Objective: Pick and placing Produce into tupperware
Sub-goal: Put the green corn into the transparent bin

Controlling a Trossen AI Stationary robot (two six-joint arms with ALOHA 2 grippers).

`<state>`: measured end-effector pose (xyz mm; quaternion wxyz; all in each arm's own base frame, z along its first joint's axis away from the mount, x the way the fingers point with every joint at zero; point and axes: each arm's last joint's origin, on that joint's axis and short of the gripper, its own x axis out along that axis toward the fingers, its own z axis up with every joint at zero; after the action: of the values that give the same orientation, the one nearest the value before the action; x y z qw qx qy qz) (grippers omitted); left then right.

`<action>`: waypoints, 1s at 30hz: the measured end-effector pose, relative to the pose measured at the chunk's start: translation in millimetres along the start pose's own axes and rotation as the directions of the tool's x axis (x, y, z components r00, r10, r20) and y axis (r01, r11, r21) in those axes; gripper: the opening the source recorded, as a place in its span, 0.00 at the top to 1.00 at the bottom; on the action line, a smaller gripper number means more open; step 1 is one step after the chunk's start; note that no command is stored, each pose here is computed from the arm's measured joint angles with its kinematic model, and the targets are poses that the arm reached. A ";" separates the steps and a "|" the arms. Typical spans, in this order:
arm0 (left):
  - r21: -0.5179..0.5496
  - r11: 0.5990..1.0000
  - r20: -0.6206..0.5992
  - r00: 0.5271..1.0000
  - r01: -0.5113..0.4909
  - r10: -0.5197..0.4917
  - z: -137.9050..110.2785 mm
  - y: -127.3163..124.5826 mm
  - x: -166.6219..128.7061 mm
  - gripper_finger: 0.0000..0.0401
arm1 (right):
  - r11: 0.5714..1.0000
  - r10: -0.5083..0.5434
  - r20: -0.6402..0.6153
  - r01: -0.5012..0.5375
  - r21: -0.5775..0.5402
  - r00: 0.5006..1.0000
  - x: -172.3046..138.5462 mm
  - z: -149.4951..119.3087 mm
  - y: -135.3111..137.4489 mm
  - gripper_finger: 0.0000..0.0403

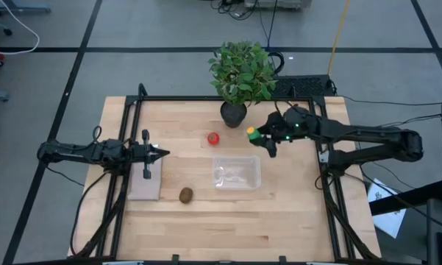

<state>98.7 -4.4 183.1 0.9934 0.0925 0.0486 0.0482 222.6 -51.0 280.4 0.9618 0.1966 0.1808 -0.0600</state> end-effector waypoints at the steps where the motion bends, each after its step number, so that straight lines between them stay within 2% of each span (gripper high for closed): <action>1: 0.000 1.000 0.000 1.000 0.000 0.000 0.0 0.0 0.0 0.99 | 1.000 0.015 0.025 -0.014 -0.019 1.000 -2.1 2.3 2.8 0.49; 12: 0.000 1.000 0.000 1.000 0.000 0.000 0.0 0.0 0.0 0.99 | 0.970 0.129 0.221 -0.076 -0.232 0.967 -51.0 18.6 26.2 0.49; 19: -0.001 1.000 -0.001 1.000 0.000 0.000 -0.1 0.0 0.0 0.99 | 0.942 0.158 0.287 -0.057 -0.331 0.945 -75.2 19.9 35.4 0.48; 26: -0.013 1.000 -0.001 1.000 -0.001 0.001 0.0 0.0 0.0 0.99 | 0.922 0.201 0.298 -0.078 -0.379 0.933 -87.1 15.2 41.5 0.48; 30: -0.016 1.000 -0.001 1.000 -0.001 0.001 -0.1 0.0 0.0 0.99 | 0.926 0.167 0.330 -0.033 -0.375 0.929 -93.8 8.0 38.5 0.48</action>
<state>98.7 -4.4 183.0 0.9940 0.0847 0.0487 0.0489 145.4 -14.9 335.8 0.9999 0.0105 0.0012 -0.0102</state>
